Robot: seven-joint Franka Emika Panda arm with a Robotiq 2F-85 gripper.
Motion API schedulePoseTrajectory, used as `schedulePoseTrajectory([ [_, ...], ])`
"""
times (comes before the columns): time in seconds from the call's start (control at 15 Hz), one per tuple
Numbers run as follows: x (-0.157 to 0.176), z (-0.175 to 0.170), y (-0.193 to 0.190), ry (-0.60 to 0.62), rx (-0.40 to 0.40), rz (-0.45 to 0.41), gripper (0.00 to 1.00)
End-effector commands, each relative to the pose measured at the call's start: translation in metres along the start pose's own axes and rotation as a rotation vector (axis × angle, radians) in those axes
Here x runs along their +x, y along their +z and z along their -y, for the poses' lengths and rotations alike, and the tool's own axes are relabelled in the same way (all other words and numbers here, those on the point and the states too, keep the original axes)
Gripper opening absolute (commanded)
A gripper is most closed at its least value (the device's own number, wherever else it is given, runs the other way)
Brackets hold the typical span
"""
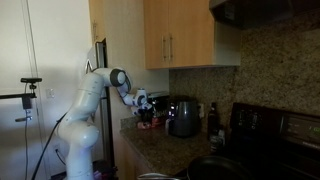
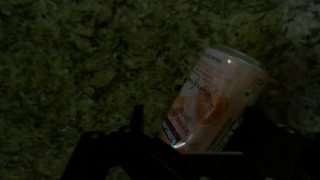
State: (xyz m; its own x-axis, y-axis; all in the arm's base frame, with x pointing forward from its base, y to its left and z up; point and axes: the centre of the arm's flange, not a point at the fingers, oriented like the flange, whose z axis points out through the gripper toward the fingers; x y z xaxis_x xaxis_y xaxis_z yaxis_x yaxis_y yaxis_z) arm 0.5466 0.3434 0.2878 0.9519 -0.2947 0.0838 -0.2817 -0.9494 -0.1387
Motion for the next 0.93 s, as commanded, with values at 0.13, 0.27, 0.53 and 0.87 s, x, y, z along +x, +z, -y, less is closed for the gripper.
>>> schedulePoseTrajectory([
  [0.13, 0.003, 0.018, 0.019, 0.132, 0.07, -0.047, 1.0],
  [0.27, 0.002, 0.018, 0.025, 0.159, 0.057, -0.045, 1.0],
  [0.53, 0.0, 0.014, 0.04, 0.175, 0.038, -0.036, 0.73],
  [0.87, 0.002, 0.007, 0.041, 0.183, 0.025, -0.046, 0.37],
])
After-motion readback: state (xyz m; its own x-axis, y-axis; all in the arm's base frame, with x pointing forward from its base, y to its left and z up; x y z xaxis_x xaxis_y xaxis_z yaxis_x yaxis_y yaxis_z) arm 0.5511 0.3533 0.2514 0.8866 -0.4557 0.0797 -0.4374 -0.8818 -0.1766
